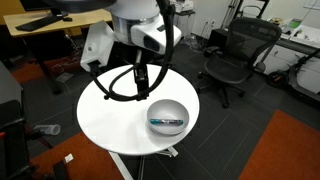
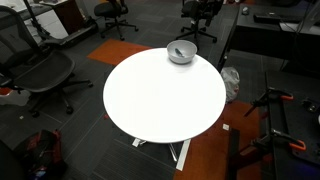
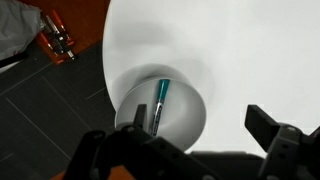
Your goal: Take the marker out of the grey bowl
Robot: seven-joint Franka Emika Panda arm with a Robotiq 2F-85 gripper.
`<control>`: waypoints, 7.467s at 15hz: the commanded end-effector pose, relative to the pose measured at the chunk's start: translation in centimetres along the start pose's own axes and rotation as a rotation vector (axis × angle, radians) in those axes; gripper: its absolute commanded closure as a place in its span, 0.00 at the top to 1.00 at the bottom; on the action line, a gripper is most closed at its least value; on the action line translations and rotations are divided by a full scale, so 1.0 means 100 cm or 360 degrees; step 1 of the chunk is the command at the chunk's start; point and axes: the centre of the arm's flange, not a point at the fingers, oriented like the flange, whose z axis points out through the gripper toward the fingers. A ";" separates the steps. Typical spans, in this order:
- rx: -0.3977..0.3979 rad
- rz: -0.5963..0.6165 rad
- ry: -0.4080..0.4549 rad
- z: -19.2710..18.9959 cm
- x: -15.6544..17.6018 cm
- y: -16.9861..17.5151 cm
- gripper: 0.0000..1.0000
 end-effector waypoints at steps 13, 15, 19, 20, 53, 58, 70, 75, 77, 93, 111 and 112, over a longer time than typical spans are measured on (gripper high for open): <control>-0.0074 0.0082 0.0023 0.104 0.081 0.021 1.00; -0.0078 0.0081 0.0012 0.117 0.087 0.023 1.00; -0.0113 0.0096 0.0023 0.141 0.098 0.024 1.00; -0.0128 0.0107 0.0038 0.146 0.101 0.023 1.00; -0.0236 0.0158 0.0121 0.143 0.105 -0.001 0.05; -0.0228 0.0054 0.0168 0.099 0.091 -0.020 0.05; -0.0123 -0.0517 0.0091 0.046 0.015 -0.073 0.05; -0.0090 -0.0775 0.0061 0.053 -0.016 -0.088 0.05; -0.0069 -0.0860 0.0054 0.059 -0.025 -0.088 0.05; -0.0073 -0.0986 -0.0027 0.143 -0.046 -0.058 0.05; -0.0098 -0.0950 -0.0038 0.180 -0.046 -0.055 0.73; -0.0097 -0.0958 -0.0020 0.176 -0.048 -0.057 0.81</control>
